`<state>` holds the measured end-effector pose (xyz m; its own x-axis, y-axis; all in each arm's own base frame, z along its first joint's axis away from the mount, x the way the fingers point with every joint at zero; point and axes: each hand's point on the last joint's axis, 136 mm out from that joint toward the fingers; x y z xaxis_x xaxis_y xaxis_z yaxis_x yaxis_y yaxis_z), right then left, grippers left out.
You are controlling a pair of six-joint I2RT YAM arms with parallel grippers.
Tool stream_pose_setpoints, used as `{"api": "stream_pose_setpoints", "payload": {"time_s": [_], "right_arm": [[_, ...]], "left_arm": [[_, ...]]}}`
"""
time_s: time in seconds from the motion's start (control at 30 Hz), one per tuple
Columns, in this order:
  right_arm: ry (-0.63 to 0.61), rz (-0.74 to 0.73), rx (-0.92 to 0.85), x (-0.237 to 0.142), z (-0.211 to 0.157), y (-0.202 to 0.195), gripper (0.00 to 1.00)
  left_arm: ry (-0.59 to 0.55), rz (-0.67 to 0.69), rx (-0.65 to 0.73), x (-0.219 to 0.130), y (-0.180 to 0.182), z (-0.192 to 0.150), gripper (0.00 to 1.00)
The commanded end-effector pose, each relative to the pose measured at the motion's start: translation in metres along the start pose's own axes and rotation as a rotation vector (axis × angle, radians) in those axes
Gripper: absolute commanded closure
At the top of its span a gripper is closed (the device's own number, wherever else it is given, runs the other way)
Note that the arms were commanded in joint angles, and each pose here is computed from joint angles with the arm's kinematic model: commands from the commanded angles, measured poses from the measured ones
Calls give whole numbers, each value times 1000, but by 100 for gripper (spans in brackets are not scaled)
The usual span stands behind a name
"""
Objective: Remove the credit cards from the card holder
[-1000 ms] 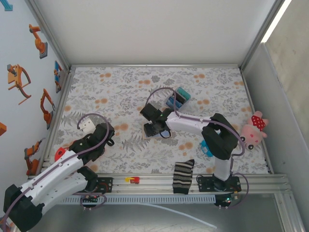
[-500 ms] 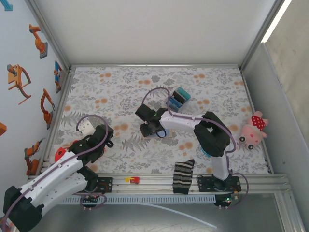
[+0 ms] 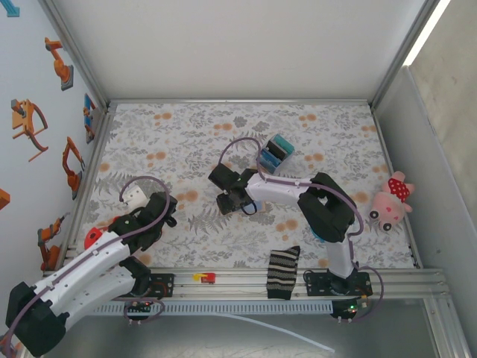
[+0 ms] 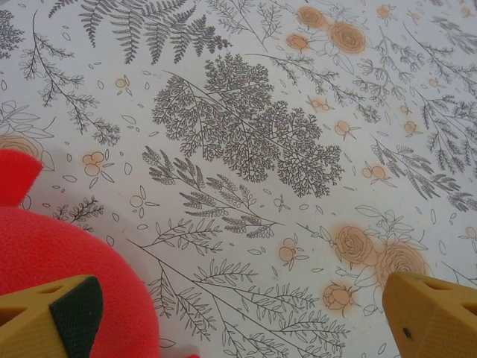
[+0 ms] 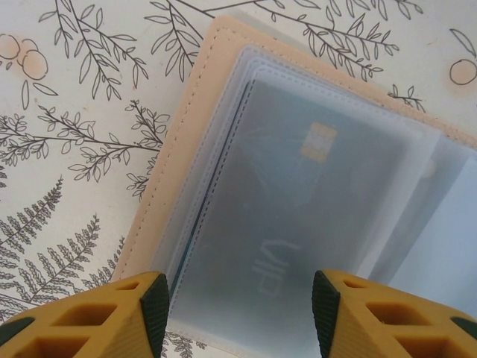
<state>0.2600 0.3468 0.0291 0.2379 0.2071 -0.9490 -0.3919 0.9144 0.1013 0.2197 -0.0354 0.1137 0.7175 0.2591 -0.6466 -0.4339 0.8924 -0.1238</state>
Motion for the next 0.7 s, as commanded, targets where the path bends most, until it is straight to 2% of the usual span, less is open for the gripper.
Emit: {"api": "stream_pose_setpoints", "payload": {"time_s": [0.0,0.23,0.67], "right_arm": [[44,-12,2,13,-13,-2,46],[85,-44,7,24,-28,-11,46],[84,-33,11,22,-31,-13,66]], "left_arm": [[-4,12,2,0,2,2,3],[7,1,16,0,-4,3,3],[13,-31,61,-4,-17,10,3]]}}
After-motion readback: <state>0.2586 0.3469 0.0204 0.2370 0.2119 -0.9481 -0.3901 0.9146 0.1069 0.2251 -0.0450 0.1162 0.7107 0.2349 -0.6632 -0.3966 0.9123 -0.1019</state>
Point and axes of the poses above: each hand's point on the last joint's axis, 136 mm out from that joint toward the fingers, its own x axis out along the fingers, its own y axis along the line the jaws close on, z = x × y, and after that the axes turned 7 degrees about x, right-handed
